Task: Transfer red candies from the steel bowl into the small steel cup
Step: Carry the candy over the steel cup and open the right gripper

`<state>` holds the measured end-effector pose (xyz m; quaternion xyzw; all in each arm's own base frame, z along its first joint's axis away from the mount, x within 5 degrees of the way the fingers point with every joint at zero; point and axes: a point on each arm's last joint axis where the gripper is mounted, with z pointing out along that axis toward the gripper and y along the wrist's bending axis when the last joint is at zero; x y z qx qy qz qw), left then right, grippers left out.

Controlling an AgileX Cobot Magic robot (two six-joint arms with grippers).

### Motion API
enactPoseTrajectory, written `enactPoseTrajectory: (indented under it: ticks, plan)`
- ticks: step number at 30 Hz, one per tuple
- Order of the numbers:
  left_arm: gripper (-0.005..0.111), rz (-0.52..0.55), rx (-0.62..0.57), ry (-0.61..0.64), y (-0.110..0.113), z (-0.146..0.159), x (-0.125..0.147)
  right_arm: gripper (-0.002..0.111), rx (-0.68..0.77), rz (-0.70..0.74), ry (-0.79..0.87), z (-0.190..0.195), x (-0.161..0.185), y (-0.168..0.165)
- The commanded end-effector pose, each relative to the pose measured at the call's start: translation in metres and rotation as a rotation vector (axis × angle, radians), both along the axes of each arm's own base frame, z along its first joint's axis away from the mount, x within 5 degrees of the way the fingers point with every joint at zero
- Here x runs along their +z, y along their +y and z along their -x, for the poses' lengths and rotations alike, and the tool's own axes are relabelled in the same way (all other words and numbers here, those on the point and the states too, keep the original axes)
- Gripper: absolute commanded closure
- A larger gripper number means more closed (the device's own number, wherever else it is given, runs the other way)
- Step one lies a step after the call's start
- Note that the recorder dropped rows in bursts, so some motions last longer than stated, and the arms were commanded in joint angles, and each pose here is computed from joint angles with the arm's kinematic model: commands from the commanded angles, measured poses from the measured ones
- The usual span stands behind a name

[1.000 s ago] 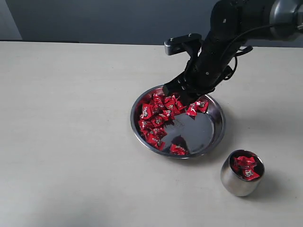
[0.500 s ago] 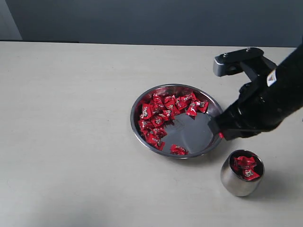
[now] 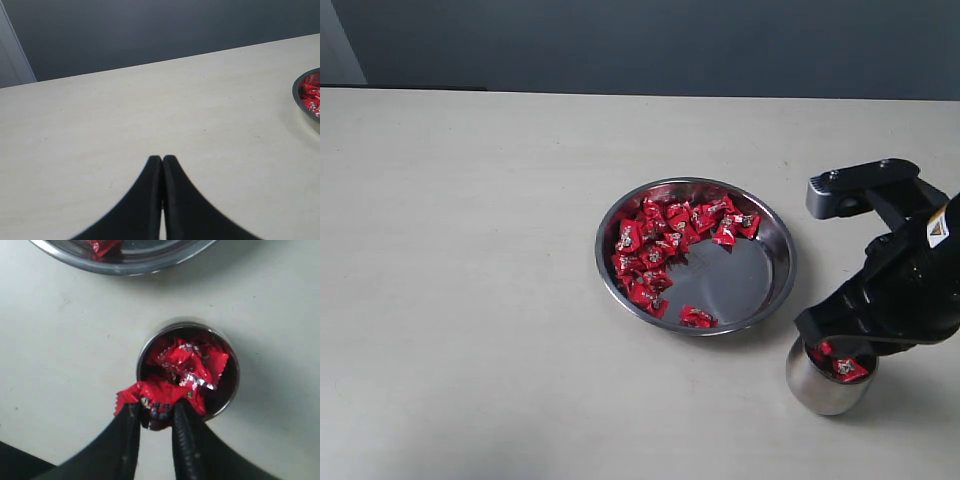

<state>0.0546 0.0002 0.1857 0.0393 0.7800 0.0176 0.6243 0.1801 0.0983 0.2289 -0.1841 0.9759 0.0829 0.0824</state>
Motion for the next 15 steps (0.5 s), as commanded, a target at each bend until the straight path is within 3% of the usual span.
enactPoseTrajectory:
  ticks: [1, 15]
  plan:
    - [0.106, 0.004, -0.008, -0.010, 0.000, 0.000, 0.001, 0.102, -0.029, 0.035, -0.018, -0.001, 0.000, -0.005]
    - [0.106, 0.004, -0.008, -0.010, 0.000, 0.000, 0.001, 0.102, -0.052, 0.084, 0.013, -0.012, -0.017, -0.003]
